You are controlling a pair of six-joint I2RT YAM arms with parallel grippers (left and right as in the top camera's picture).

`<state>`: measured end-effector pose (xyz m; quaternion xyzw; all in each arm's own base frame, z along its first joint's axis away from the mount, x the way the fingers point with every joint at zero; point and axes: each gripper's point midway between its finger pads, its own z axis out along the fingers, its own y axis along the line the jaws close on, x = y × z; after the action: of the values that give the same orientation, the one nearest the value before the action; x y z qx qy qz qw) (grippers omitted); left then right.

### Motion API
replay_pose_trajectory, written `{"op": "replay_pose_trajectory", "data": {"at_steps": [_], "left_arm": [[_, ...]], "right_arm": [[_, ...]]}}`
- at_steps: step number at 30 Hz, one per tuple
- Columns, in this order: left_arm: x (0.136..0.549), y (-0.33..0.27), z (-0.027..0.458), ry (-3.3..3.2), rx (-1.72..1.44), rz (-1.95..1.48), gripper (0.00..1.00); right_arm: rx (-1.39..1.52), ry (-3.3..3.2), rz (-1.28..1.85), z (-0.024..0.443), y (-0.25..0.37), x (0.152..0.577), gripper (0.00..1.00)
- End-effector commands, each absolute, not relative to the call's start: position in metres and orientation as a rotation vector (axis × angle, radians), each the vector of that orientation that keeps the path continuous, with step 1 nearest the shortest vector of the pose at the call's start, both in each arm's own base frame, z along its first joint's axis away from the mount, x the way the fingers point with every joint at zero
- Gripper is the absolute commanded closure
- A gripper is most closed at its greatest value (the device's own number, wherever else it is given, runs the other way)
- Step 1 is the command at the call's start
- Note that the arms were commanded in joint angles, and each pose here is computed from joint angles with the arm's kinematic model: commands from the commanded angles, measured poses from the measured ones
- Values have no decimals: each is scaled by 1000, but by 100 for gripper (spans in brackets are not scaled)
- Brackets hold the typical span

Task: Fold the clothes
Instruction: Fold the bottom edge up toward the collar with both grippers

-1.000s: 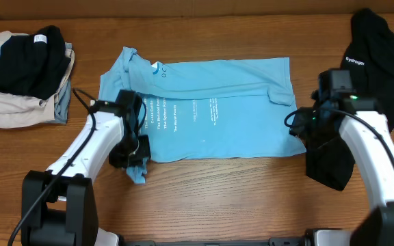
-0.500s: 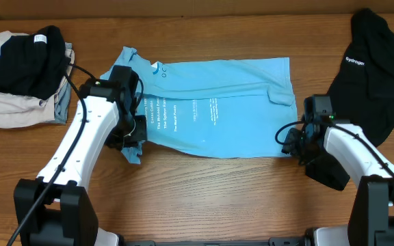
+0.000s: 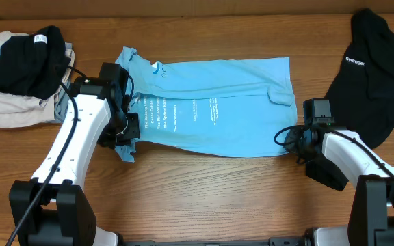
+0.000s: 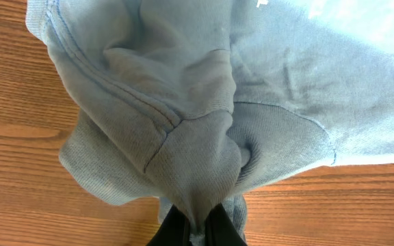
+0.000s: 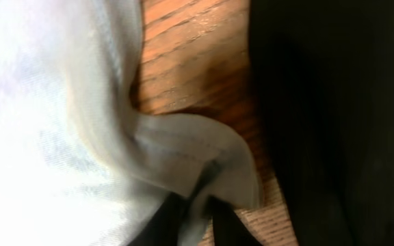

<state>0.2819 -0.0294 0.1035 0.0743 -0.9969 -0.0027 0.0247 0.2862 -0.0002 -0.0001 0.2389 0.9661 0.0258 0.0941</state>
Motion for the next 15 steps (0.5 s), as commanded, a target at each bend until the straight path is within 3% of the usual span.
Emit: {"op": "replay_pose_trajectory", "data": {"at_steps": [1, 6, 15], "left_arm": [[289, -24, 110, -3109, 208, -23, 96], [290, -22, 115, -3111, 184, -28, 96], [261, -6, 133, -2991, 214, -111, 96]], "right_arm": [[725, 2871, 42, -5, -3, 282, 96], [732, 2899, 78, 4, 2, 281, 96], [693, 3023, 156, 104, 4, 258, 96]]}}
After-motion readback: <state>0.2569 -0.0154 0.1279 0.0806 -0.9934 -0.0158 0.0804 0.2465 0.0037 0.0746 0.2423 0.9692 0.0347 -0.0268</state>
